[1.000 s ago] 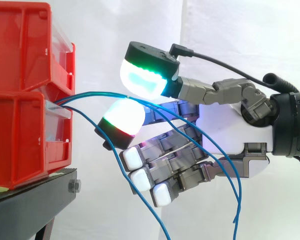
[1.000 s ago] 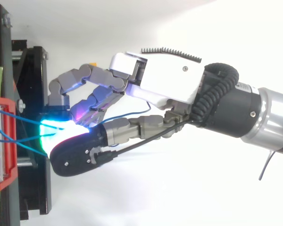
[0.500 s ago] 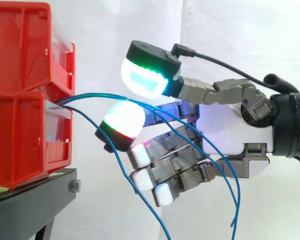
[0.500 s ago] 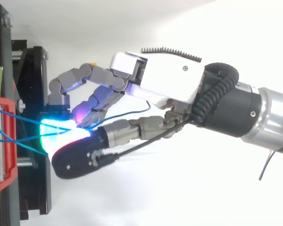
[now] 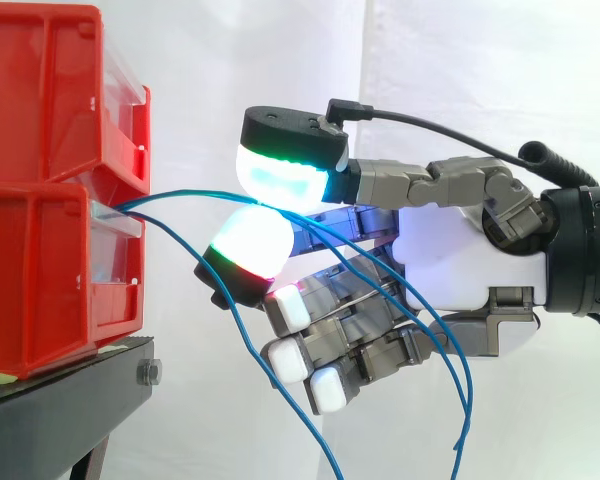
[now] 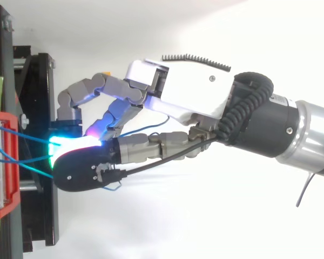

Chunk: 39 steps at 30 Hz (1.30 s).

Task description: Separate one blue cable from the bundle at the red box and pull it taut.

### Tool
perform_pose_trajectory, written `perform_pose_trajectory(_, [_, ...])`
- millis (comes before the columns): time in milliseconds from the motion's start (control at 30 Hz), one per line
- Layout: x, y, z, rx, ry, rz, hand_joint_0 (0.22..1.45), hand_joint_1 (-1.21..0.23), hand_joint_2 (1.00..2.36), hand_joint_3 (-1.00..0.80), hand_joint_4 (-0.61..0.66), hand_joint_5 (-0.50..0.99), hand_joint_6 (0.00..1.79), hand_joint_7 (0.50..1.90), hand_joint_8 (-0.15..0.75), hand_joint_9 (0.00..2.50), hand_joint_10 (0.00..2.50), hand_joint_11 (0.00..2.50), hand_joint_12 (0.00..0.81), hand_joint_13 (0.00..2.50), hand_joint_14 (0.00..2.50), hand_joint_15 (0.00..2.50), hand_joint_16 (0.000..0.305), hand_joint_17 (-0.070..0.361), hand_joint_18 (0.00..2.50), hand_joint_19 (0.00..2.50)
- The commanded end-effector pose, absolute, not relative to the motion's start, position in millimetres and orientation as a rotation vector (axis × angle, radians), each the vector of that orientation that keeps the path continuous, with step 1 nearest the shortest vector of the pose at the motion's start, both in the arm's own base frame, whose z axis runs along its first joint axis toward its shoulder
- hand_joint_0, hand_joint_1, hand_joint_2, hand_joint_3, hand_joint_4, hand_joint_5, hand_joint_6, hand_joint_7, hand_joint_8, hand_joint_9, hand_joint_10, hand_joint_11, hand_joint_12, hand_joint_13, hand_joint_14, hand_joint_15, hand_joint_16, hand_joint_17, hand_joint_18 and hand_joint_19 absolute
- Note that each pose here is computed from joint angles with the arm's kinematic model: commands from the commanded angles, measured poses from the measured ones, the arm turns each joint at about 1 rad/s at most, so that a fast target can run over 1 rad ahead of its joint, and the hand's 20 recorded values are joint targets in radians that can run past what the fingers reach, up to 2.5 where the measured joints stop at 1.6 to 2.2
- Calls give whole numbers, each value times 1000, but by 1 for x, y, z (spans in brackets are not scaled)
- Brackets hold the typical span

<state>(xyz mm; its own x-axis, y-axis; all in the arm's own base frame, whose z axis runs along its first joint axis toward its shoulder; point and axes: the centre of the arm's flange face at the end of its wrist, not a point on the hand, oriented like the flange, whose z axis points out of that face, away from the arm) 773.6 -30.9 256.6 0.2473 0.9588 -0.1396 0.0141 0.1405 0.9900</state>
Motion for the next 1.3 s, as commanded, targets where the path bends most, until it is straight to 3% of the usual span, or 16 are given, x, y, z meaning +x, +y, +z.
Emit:
perform_pose_trajectory(0, [774, -30, 257, 1211, 1083, 924, 630, -716, 1021, -226, 89, -197, 862, 1184, 338, 1000, 30, 893, 427, 1017, 27, 681, 58, 130, 855, 757])
perform_pose_trajectory(233, [773, -27, 256, 1217, 1079, 925, 707, -774, 1000, -500, 94, -201, 868, 1171, 334, 1018, 27, 907, 421, 1027, 27, 684, 57, 127, 855, 738])
perform_pose_trajectory(500, [775, -24, 258, 1210, 1073, 938, 705, -781, 1000, -500, 128, -194, 861, 1159, 333, 1032, 26, 916, 414, 1032, 27, 687, 56, 125, 859, 733])
perform_pose_trajectory(600, [775, -26, 257, 1208, 1068, 939, 576, -687, 1000, -500, 142, -187, 859, 1178, 342, 1050, 28, 915, 424, 1042, 27, 696, 57, 128, 868, 748])
perform_pose_trajectory(700, [775, -24, 258, 1207, 1070, 942, 535, -610, 1000, -500, 154, -185, 859, 1159, 357, 1067, 28, 907, 436, 1059, 24, 689, 59, 133, 889, 749])
perform_pose_trajectory(800, [775, -24, 257, 1207, 1070, 942, 581, -547, 1000, -500, 125, -165, 846, 1206, 340, 1166, 31, 967, 421, 1086, 27, 695, 56, 125, 898, 749])
perform_pose_trajectory(1033, [774, -24, 258, 1209, 1073, 942, 565, -509, 1000, -500, 103, -157, 846, 1181, 339, 1202, 29, 1039, 424, 1102, 27, 705, 56, 125, 916, 753])
perform_pose_trajectory(1133, [774, -24, 257, 1210, 1075, 940, 591, -392, 1000, -500, 102, -154, 839, 1178, 338, 1219, 29, 1028, 418, 1103, 27, 709, 55, 123, 911, 766])
perform_pose_trajectory(1267, [775, -24, 257, 1209, 1070, 942, 624, -364, 1000, -500, 79, -146, 832, 1183, 328, 1290, 30, 1061, 411, 1129, 26, 729, 54, 122, 920, 789])
